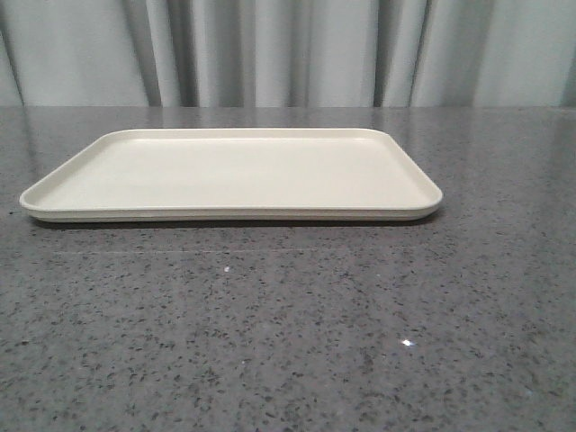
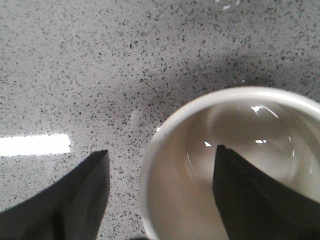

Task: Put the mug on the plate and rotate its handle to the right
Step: 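Lower the left gripper onto the white mug's rim and close it, then lift the mug with the left gripper and lower it onto the tray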

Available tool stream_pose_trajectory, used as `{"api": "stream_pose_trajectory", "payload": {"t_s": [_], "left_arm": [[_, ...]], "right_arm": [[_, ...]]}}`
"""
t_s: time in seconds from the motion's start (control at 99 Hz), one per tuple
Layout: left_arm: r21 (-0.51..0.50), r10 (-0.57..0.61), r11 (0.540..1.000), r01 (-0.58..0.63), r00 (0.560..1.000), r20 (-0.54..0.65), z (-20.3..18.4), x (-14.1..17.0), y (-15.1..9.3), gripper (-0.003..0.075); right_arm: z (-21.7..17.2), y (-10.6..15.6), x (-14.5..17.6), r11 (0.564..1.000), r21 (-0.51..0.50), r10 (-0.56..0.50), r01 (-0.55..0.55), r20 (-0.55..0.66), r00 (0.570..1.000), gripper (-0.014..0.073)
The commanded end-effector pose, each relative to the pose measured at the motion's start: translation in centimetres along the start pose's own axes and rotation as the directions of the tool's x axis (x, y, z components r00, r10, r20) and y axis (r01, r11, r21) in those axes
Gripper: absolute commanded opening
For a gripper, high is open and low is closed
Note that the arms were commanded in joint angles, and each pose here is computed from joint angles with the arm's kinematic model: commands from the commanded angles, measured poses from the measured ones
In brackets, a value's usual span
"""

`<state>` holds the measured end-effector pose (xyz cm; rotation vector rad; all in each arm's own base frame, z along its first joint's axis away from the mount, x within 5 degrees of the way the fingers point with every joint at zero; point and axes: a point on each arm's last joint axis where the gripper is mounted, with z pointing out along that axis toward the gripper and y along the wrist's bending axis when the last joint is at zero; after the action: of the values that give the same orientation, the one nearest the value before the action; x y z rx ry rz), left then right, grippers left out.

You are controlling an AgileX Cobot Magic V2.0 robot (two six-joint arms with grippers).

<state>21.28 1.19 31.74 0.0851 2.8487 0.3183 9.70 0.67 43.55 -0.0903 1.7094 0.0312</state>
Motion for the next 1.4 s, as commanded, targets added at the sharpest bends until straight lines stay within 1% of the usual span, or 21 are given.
{"api": "stream_pose_trajectory", "payload": {"t_s": [0.0, 0.061, 0.091, 0.131, 0.182, 0.212, 0.232, 0.283, 0.323, 0.606, 0.818, 1.03, 1.282, 1.394], "left_arm": [[-0.004, -0.007, 1.0, 0.007, 0.998, 0.055, -0.7, -0.5, 0.2, 0.044], [-0.005, -0.007, 1.0, 0.007, 0.998, 0.064, -0.7, -0.5, 0.2, 0.0435], [-0.004, -0.007, 1.0, 0.007, 0.998, 0.069, -0.7, -0.6, 0.2, 0.042], [-0.004, -0.007, 1.0, 0.007, 0.997, 0.076, -0.7, -0.7, 0.2, 0.0377], [-0.004, -0.007, 1.0, 0.007, 0.996, 0.083, -0.7, -0.7, 0.2, 0.0293], [-0.004, -0.007, 1.0, 0.007, 0.996, 0.085, -0.7, -0.7, 0.2, 0.0219], [-0.004, -0.007, 1.0, 0.007, 0.996, 0.088, -0.7, -0.8, 0.2, 0.0186], [-0.004, -0.007, 1.0, 0.007, 0.996, 0.092, -0.7, -0.8, 0.2, 0.0057], [-0.004, -0.005, 1.0, 0.005, 0.995, 0.1, -0.7, -0.9, 0.2, -0.0018], [-0.006, 0.005, 1.0, -0.004, 0.992, 0.125, -0.8, -1.1, 0.2, -0.0009], [0.032, 0.015, 0.999, -0.02, 0.989, 0.148, -1.1, -1.3, -0.1, -0.0009], [0.065, 0.024, 0.997, -0.038, 0.979, 0.201, -2.7, -2.0, -0.1, -0.0009], [0.082, 0.003, 0.996, -0.025, 0.965, 0.263, -4.6, -2.8, 0.2, -0.0009], [0.128, -0.007, 0.991, -0.032, 0.956, 0.293, -5.3, -3.1, -0.1, -0.0009]], "right_arm": [[-0.2, -0.1, -1.4, 1.0, 0.009, -0.01, 0.009, 0.088, 0.996, 0.0489], [-0.2, -0.1, -1.4, 1.0, 0.009, -0.01, 0.009, 0.086, 0.996, 0.0489], [-0.2, -0.1, -1.4, 1.0, 0.009, -0.01, 0.009, 0.086, 0.996, 0.0489], [-0.2, -0.1, -1.4, 1.0, 0.009, -0.01, 0.009, 0.086, 0.996, 0.0489], [-0.2, -0.1, -1.4, 1.0, 0.009, -0.01, 0.009, 0.086, 0.996, 0.0489], [-0.2, -0.1, -1.4, 1.0, 0.009, -0.01, 0.009, 0.086, 0.996, 0.0489], [-0.2, -0.1, -1.4, 1.0, 0.009, -0.01, 0.009, 0.086, 0.996, 0.0489], [-0.2, -0.1, -1.4, 1.0, 0.009, -0.01, 0.009, 0.086, 0.996, 0.0489], [-0.2, -0.1, -1.4, 1.0, 0.009, -0.01, 0.009, 0.086, 0.996, 0.0489], [-0.2, -0.1, -1.4, 1.0, 0.009, -0.01, 0.009, 0.086, 0.996, 0.0489], [-0.2, -0.1, -1.4, 1.0, 0.009, -0.01, 0.009, 0.086, 0.996, 0.0489], [-0.2, -0.1, -1.4, 1.0, 0.009, -0.01, 0.009, 0.086, 0.996, 0.0489], [-0.2, -0.1, -1.4, 1.0, 0.009, -0.01, 0.009, 0.086, 0.996, 0.0489], [-0.2, -0.1, -1.4, 1.0, 0.009, -0.01, 0.009, 0.086, 0.996, 0.0489]]}}
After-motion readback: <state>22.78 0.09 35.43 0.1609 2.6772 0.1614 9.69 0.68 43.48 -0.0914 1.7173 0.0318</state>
